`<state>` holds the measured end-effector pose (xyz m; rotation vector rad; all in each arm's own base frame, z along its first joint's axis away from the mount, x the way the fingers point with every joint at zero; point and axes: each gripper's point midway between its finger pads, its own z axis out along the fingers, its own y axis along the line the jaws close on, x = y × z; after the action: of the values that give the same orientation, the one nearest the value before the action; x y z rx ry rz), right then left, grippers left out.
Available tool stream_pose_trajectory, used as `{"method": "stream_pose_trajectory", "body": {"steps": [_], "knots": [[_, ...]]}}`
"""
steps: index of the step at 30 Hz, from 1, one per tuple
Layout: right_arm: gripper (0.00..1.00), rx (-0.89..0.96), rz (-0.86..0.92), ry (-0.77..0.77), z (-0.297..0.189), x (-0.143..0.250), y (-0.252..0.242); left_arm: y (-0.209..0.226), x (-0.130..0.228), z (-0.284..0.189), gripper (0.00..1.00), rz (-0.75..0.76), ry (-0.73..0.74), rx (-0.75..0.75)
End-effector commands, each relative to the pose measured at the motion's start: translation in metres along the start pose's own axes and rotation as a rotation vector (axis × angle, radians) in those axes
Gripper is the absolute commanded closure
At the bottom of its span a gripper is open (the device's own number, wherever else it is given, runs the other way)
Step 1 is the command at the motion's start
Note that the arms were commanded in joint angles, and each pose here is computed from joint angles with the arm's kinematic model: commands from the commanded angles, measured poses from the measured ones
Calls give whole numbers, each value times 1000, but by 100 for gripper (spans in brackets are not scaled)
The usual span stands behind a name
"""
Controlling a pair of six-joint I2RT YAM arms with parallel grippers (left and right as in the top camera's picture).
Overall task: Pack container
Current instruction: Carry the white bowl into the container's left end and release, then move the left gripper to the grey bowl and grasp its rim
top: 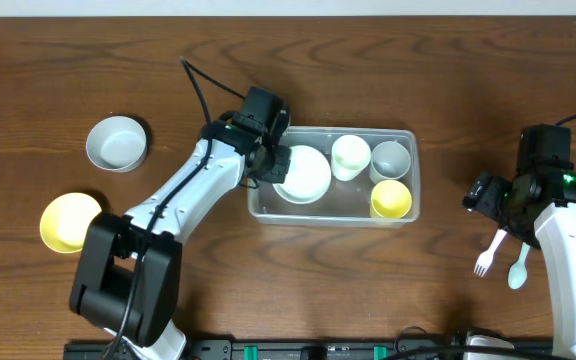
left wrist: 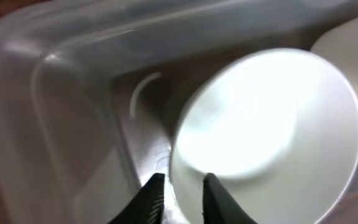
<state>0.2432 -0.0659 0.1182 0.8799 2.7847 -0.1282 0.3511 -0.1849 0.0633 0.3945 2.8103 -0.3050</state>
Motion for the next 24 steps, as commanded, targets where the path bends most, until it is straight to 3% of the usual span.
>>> {"method": "stream_pose_trajectory", "body": {"steps": [1, 10, 16, 20, 21, 24], "knots": [[4, 6, -2, 0, 0, 0, -3, -2, -8, -2, 76, 2, -21, 4], [4, 6, -2, 0, 0, 0, -3, -3, -11, -9, 75, 4, -38, 6], [4, 6, -2, 0, 0, 0, -3, -10, -30, -55, 70, 18, -133, 10], [4, 6, -2, 0, 0, 0, -3, 10, -42, -110, 43, 6, -259, -117], [4, 6, -2, 0, 0, 0, -3, 17, -43, -123, 31, -4, -291, -150], [4, 6, -2, 0, 0, 0, -3, 43, -43, -163, 18, -61, -380, -222]]}}
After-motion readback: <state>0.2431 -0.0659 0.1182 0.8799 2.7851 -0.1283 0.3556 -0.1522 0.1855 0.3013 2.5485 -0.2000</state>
